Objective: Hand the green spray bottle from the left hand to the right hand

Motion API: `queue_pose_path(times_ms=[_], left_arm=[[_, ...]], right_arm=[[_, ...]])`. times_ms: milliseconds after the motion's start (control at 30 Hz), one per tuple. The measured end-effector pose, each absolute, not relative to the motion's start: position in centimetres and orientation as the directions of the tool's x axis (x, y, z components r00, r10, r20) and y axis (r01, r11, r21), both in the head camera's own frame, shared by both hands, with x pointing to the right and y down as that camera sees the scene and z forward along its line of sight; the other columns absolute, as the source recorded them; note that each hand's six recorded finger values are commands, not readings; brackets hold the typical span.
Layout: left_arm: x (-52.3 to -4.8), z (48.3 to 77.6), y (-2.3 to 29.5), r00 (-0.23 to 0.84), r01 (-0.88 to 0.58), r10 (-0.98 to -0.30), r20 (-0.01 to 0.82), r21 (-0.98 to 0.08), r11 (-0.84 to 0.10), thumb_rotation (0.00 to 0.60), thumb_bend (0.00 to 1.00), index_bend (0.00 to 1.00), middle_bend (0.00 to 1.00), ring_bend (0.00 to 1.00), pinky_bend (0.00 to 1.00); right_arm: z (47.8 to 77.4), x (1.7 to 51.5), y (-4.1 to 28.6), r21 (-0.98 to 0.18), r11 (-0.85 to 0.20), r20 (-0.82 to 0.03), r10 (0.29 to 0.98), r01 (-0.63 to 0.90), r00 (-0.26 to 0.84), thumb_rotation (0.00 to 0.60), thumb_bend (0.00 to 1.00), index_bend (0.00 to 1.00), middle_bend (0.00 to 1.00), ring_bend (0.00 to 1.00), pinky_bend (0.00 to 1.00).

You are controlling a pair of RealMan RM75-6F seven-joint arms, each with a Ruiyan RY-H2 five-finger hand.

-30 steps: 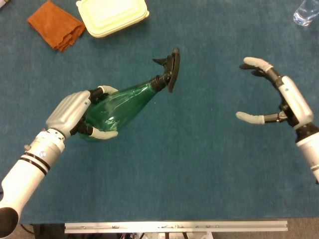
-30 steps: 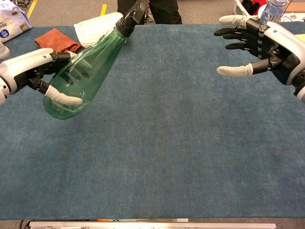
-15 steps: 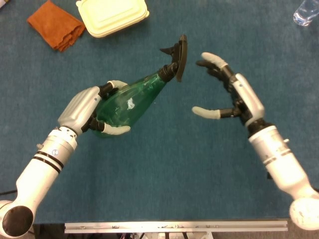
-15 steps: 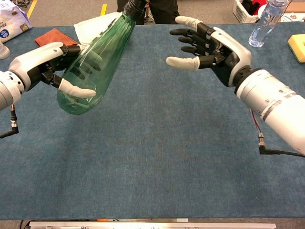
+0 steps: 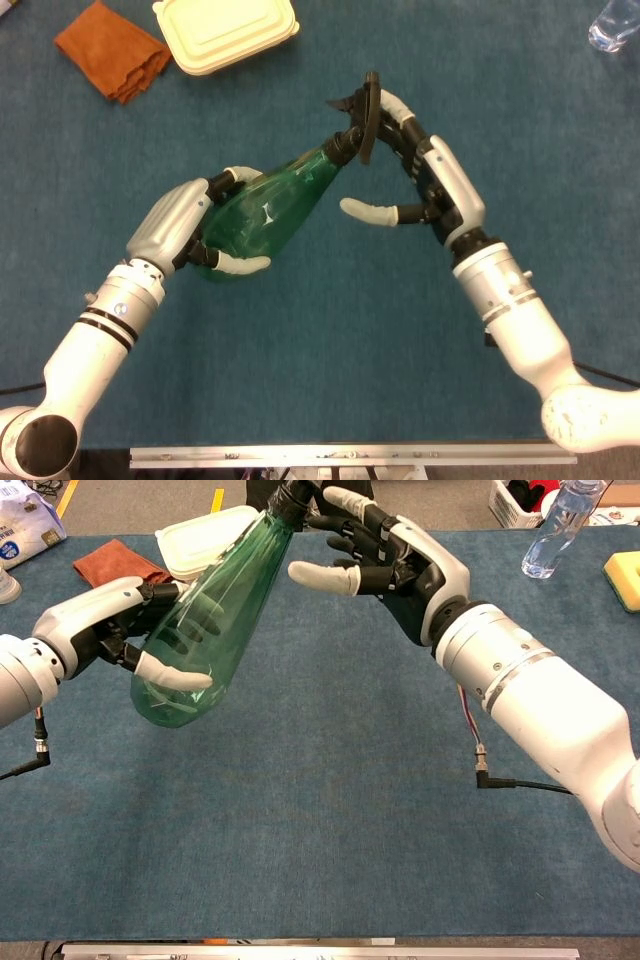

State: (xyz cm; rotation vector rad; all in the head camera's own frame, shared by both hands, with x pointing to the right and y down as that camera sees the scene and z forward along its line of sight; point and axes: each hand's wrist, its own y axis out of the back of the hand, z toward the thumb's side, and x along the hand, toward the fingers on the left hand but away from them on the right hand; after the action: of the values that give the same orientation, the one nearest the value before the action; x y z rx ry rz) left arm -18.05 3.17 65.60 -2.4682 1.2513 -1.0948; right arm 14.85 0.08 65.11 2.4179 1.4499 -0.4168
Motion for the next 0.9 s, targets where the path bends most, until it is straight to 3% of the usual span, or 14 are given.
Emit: queue_pose_path(times_ms=[533,900], left_arm=[[-17.5,65.5,2.9,0.387,-0.667,-0.74,0.55,-0.387,-0.637,0.6,0.17,0.44,0.42,0.35,0.58],[-17.6,65.2,2.9,0.395,-0.684,-0.727,0.562,-0.348,-0.641,0.6,0.17,0.44,0.43,0.36,0.58]], right_arm=[[64.2,10.5,-0.8,0.144,-0.44,-0.356,0.812,0.886,0.462,0.6,0.0,0.09,0.15,0.06,0.05],[64.1,8.7,-1.4,0.204,-0.395,-0.352,0.824,0.896,0.444,0.6,0.15,0.1,0.24,0.12,0.08]])
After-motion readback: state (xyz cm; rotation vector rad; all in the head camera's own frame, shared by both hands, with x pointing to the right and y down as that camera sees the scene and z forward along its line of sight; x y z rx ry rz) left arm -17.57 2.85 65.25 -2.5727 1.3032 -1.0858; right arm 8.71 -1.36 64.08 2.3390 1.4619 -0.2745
